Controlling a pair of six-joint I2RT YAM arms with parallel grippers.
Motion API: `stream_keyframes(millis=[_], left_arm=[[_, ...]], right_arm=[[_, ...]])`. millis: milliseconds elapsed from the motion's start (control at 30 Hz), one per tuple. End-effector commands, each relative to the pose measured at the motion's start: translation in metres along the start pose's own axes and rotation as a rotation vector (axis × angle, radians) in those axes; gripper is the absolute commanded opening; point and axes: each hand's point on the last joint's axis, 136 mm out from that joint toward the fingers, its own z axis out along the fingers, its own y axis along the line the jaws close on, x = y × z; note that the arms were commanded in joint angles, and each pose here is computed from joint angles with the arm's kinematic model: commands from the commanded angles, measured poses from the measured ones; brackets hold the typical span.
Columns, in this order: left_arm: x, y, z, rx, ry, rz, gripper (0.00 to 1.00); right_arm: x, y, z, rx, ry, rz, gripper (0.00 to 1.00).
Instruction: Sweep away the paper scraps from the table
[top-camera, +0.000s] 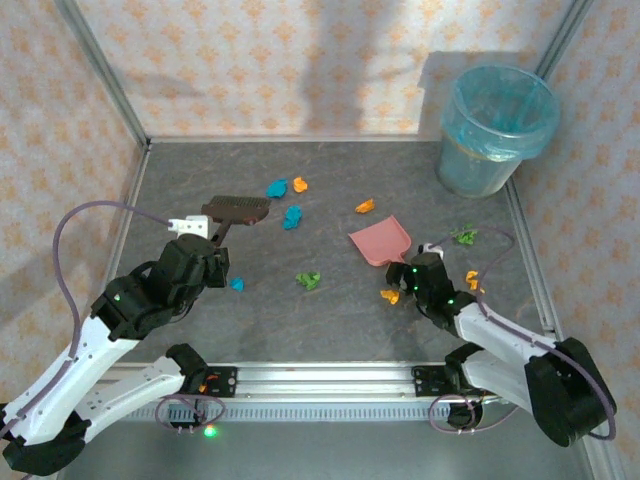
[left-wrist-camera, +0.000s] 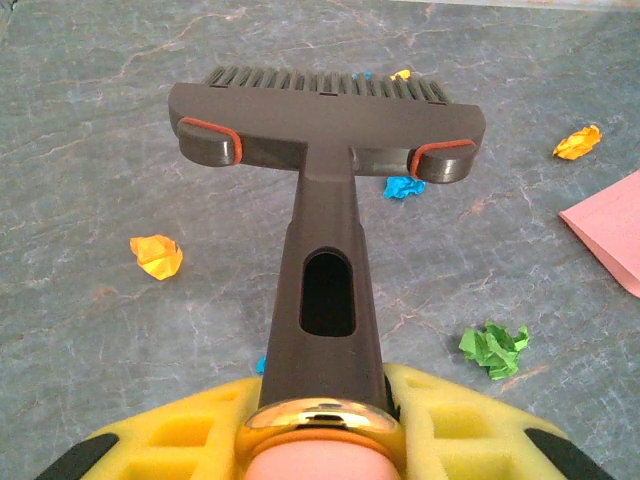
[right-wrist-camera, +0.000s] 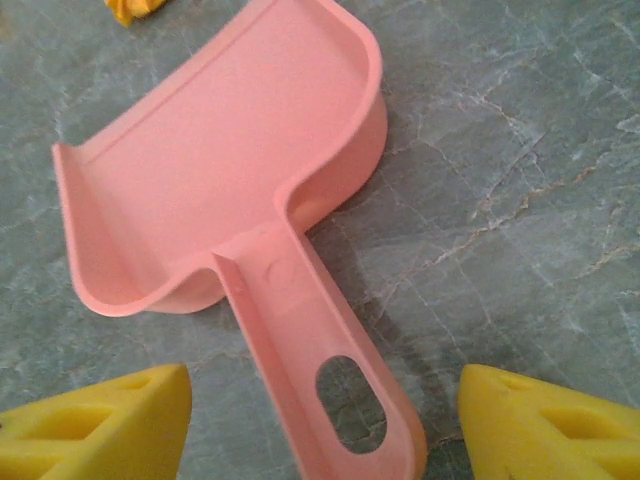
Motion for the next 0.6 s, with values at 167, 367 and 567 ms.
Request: stream_keyframes(millis=[167, 367, 567], left_arm=[[-0.0079, 0.0042, 0.0000, -0.021, -0.044, -0.004, 0.00], [-0.0071, 0.0040, 0.0011, -0.023, -0.039, -0.001, 0.00], [-0.0069, 0.0029, 0.0023, -0.022, -0.035, 0.001, 0.00]], right_arm=[[-0.0123, 0.0072, 0.0039, 0.032, -0.028, -0.032, 0.67], [-0.0141, 0.0069, 0.0047, 0.064, -0.036, -0.066, 0.60], [-0.0114, 0.0097, 0.0063, 0.092, -0.026, -0.116, 0.58]])
